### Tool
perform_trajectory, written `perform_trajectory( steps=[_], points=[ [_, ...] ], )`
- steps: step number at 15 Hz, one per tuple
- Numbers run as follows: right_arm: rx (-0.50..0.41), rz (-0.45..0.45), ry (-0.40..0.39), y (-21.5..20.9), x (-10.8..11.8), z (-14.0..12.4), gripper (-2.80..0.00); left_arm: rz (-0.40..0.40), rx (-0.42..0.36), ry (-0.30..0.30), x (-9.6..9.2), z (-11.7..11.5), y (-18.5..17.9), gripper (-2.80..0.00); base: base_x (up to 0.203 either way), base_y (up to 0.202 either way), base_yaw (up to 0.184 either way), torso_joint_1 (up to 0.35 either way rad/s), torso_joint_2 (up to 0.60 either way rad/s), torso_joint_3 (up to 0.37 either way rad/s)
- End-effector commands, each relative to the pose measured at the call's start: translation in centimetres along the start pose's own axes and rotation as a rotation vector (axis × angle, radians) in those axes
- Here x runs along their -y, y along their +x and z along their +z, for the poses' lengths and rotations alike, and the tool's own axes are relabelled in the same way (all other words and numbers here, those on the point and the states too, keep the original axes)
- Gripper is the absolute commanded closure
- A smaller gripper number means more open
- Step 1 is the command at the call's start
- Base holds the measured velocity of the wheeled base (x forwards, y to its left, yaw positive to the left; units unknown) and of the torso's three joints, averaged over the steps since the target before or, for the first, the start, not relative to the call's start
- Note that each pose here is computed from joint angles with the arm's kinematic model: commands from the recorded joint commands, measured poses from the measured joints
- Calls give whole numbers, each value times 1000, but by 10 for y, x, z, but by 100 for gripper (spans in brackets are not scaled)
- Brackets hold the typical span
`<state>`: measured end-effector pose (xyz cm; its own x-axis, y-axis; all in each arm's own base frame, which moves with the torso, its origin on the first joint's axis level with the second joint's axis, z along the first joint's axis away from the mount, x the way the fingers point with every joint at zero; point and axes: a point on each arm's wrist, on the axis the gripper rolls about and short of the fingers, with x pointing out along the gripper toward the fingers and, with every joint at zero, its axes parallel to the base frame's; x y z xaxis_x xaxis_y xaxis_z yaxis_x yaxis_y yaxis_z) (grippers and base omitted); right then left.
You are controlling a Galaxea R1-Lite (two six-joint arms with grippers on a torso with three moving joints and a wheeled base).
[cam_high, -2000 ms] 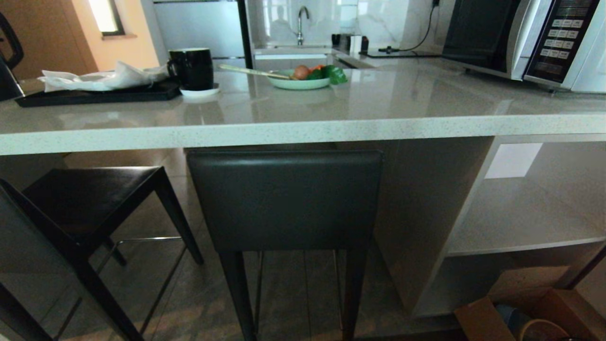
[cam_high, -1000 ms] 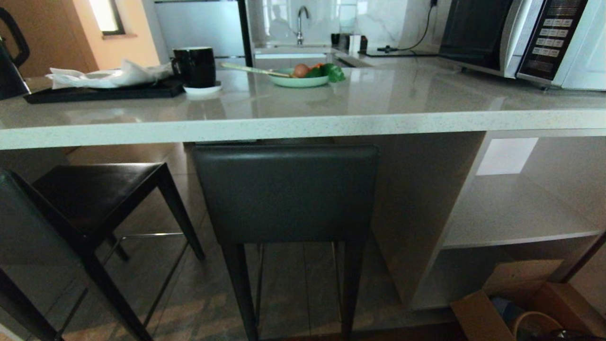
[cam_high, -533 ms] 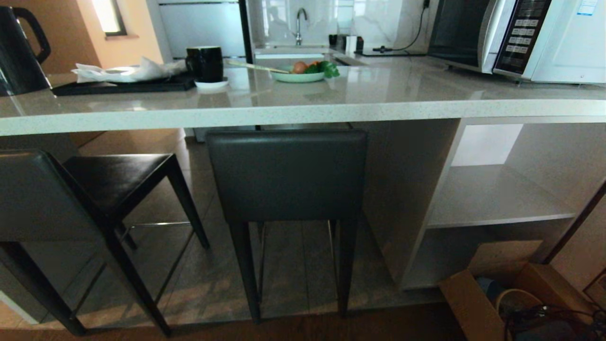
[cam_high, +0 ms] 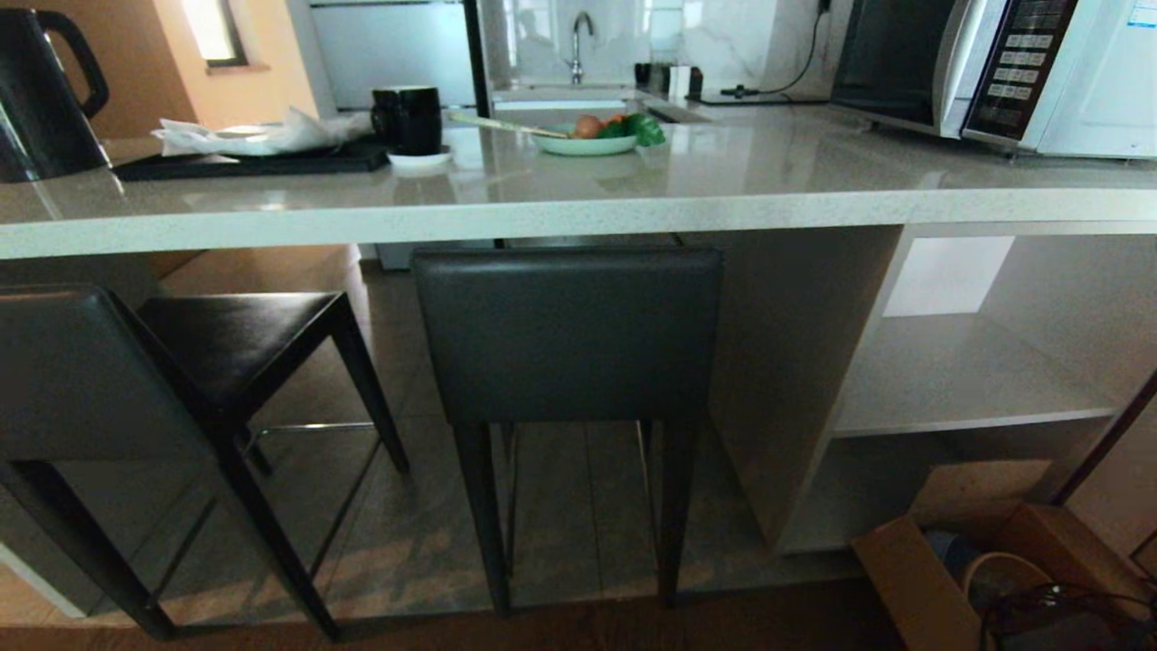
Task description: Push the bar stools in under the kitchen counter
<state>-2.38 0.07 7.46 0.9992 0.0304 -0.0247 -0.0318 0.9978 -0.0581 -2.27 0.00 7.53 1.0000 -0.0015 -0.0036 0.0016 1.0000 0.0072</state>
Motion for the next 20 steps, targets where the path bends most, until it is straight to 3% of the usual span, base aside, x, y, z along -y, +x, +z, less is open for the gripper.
perform_trajectory(
  steps=[1,16,20],
  points=[
    [-3,0,-1,0,0,0,0,0,-4,0,0,0,0,0,0,189,4,-2,7,-7],
    [24,-17,-4,1,0,1,0,0,-3,-1,0,0,0,0,0,196,-2,1,2,3],
    [24,-18,-12,1,0,1,0,0,-3,-1,0,0,0,0,0,44,-2,2,2,0]
  ],
)
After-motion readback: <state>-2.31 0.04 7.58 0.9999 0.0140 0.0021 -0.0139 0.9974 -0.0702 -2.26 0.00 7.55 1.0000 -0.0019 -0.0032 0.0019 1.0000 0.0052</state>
